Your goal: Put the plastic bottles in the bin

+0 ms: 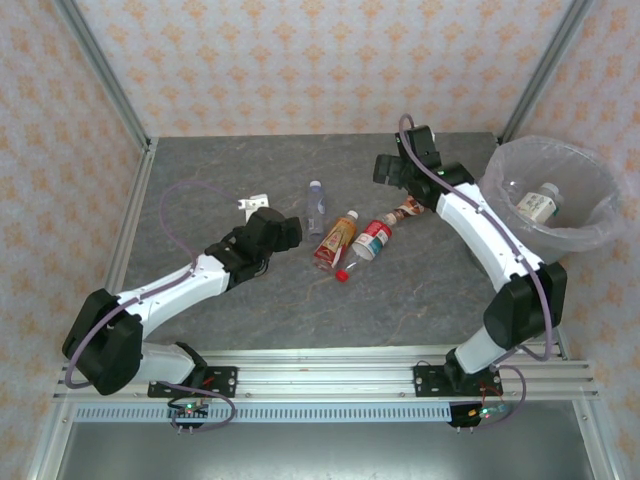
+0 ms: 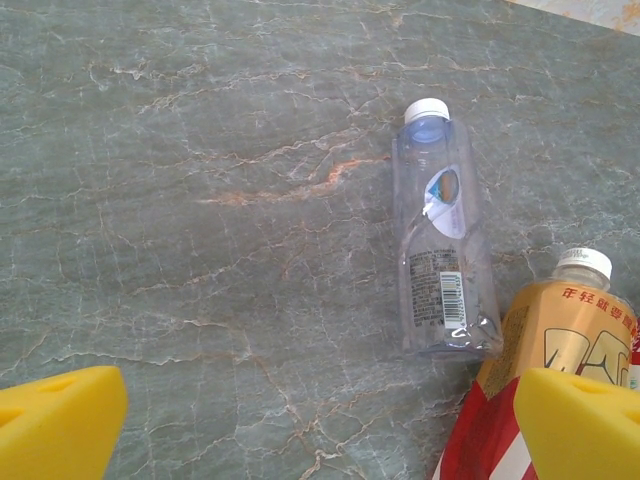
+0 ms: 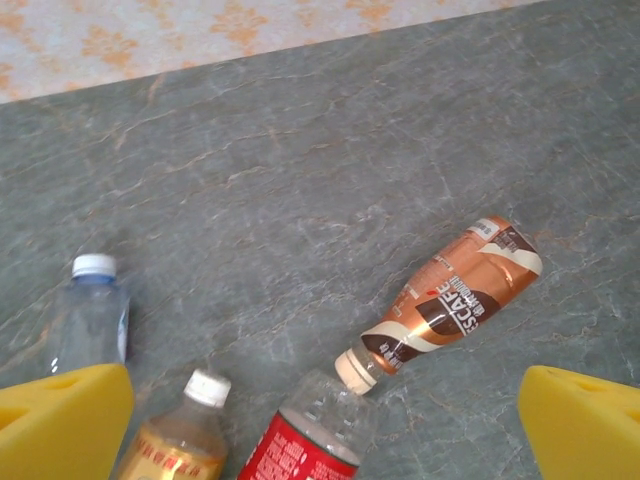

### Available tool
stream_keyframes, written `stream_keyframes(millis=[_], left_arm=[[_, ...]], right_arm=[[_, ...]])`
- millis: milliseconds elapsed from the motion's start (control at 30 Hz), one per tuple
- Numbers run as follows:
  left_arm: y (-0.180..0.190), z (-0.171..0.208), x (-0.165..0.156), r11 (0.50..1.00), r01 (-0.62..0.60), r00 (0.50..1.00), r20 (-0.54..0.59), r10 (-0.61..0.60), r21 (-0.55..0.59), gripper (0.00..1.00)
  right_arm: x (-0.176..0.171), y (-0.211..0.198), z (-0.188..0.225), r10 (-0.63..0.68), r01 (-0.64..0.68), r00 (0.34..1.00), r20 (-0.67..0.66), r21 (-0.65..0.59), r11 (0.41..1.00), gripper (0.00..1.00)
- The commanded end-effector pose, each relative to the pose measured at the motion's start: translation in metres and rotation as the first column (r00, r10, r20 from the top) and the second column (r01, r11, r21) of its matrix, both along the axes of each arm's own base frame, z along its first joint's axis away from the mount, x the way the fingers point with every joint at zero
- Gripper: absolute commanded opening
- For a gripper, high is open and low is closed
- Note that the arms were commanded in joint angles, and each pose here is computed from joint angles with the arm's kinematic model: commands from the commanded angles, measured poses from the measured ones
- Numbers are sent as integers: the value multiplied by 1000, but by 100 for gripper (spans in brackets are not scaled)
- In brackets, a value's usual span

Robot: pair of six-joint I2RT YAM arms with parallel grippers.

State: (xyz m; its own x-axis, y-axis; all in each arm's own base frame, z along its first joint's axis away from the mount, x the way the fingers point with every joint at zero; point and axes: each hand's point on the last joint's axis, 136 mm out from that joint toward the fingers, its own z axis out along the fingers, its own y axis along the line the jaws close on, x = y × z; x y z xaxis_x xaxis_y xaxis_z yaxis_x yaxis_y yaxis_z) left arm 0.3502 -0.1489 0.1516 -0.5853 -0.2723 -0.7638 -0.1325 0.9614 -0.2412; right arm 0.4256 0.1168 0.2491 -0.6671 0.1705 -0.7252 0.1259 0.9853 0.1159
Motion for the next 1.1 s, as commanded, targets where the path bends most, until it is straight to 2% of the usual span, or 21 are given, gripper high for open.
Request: stream_keyframes(millis=[0,367,567,733,1067], left_arm=[[18,5,-5,998,-61,998,15,61,19,100],[52,18,-15,979,-206,975,84,205,5,100],[62,16,-20,972,-233,970,75,231,26,100],[67,13,-22,968,-249,966,70,247,25,100],[73,6,-26,963,-269,962,57,268,21,100]], right_arm=[[12,-13,-3,-138,137,989,51,21,990,99],[22,-21,-72,-377,378,926,-29,136,916,99],[29,-26,-105,-413,428,903,-118,166,889,99],[36,-42,-128,-495,521,852,-170,192,832,99],[57,-51,-157,-553,580,805,-212,90,810,99]])
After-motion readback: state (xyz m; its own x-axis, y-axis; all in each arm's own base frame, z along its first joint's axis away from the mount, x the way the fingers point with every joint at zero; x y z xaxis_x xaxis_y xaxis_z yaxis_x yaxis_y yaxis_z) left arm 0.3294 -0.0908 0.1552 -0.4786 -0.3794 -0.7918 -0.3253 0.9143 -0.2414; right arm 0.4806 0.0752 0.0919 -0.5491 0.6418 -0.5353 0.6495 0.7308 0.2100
